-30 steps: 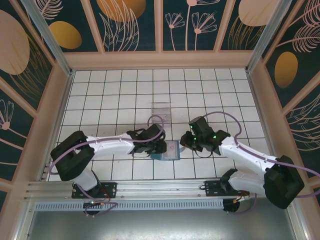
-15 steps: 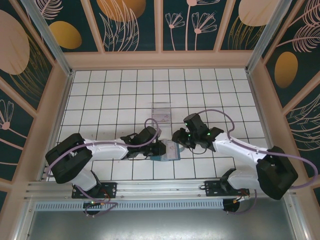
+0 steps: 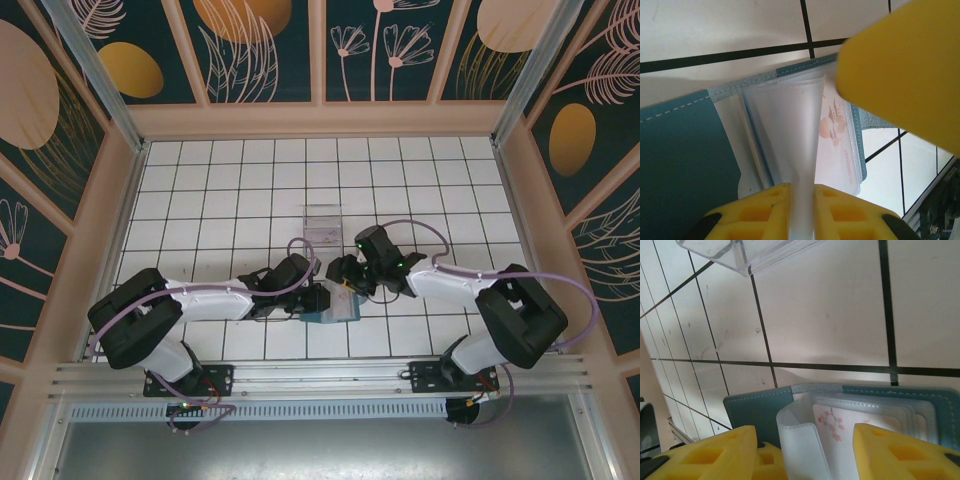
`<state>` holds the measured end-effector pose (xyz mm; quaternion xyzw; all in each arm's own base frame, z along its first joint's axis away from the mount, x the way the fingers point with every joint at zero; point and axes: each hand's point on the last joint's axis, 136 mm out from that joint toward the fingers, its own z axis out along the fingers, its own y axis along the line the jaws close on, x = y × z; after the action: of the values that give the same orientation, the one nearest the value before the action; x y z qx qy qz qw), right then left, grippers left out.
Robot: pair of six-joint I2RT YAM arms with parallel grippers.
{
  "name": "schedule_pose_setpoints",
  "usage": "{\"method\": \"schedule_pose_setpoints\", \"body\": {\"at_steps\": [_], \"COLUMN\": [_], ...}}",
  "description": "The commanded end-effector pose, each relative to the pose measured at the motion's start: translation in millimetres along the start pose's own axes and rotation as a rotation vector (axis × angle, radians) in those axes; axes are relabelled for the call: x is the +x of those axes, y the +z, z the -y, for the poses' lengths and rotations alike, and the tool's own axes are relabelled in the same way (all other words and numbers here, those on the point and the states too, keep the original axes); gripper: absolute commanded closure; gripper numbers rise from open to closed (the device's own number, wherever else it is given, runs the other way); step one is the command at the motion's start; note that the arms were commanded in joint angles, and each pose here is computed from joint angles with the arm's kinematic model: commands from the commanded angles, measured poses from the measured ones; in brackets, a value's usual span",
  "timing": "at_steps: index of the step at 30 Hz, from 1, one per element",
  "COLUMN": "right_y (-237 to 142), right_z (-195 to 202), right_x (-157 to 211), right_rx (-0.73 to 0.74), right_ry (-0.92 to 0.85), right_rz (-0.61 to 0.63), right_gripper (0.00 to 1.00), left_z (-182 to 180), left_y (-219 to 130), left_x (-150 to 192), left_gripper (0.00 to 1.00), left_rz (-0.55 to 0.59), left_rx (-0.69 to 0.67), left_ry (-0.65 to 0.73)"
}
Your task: Take the credit cards out of the card holder
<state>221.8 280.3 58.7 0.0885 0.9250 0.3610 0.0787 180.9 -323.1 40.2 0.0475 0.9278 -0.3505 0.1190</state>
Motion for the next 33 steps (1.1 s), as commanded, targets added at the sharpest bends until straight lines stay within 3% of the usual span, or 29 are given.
{"method": "schedule_pose_setpoints", "body": {"at_steps": [1,10,14,17,24,33], "right_y": [4,15,15,17,17,19], "right_z": [-20,-17,-19,-18,-23,-40], "right_x": [-3,1,1,2,6,13], "right_rx": [-0.061,-0.088,-0.103,-0.102,-0.105,-0.101], "right_ry": [0.0,0.02,0.022,0.025,0.021,-0.006], "right_rz": [-0.007,-0.035,-0.036,-0.044,-0.062,-0.089], "right_gripper": [0.46,0.46,0.45,0.45,0.45,0.46], "left_z": [2,8,12,12,17,12], "left_y": [-3,-8,-14,-21,-50,-113], "left_x": [-2,-5,-9,-14,-26,-58], "left_gripper": [0.8,0.77,0.58,0.52,0.5,0.57], "left_rz": [0.007,0.017,0.029,0.044,0.1,0.292], "left_rx": [0.025,0.036,0.021,-0.006,-0.067,-0.219], "left_ry": [0.016,0.032,0.049,0.066,0.095,0.13]}}
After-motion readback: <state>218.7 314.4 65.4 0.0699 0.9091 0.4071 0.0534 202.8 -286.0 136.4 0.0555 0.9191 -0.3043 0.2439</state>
